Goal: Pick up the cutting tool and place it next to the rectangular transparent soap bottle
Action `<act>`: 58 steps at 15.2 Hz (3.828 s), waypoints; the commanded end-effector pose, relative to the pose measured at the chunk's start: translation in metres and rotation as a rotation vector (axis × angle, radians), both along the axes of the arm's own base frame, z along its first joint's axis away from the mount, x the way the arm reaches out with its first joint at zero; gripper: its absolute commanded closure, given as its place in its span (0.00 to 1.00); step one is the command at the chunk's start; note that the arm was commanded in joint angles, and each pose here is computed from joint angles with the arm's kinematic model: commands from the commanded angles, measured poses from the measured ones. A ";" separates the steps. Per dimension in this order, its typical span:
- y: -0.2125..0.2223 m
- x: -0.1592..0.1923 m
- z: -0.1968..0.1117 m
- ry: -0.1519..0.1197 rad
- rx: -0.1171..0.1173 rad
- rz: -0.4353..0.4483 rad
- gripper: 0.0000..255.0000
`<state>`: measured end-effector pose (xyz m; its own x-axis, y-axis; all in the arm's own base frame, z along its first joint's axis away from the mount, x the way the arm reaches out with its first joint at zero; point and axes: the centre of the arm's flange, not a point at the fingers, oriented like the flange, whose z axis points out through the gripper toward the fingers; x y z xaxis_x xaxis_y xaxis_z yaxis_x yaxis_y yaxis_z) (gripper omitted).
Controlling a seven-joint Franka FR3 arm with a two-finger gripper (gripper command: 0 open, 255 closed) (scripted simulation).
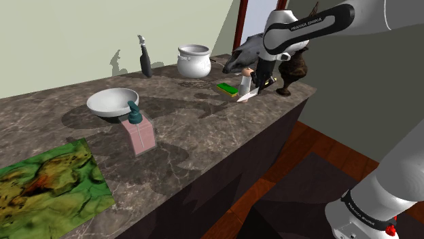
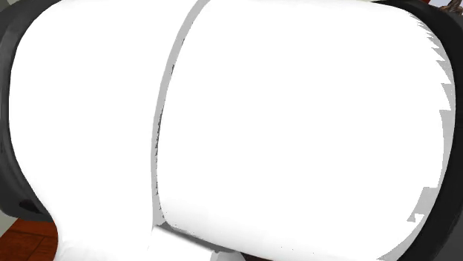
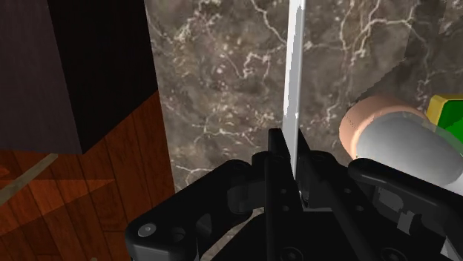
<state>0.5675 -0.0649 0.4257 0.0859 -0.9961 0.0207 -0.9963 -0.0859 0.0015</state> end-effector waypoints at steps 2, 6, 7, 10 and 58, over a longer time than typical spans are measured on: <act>0.000 0.000 0.017 0.000 0.000 0.000 1.00; 0.000 0.000 0.038 0.000 0.000 0.000 1.00; 0.000 0.000 0.043 0.000 0.000 0.000 1.00; 0.000 0.000 0.059 0.000 0.000 0.000 1.00; 0.362 -0.072 0.162 0.000 0.000 0.000 1.00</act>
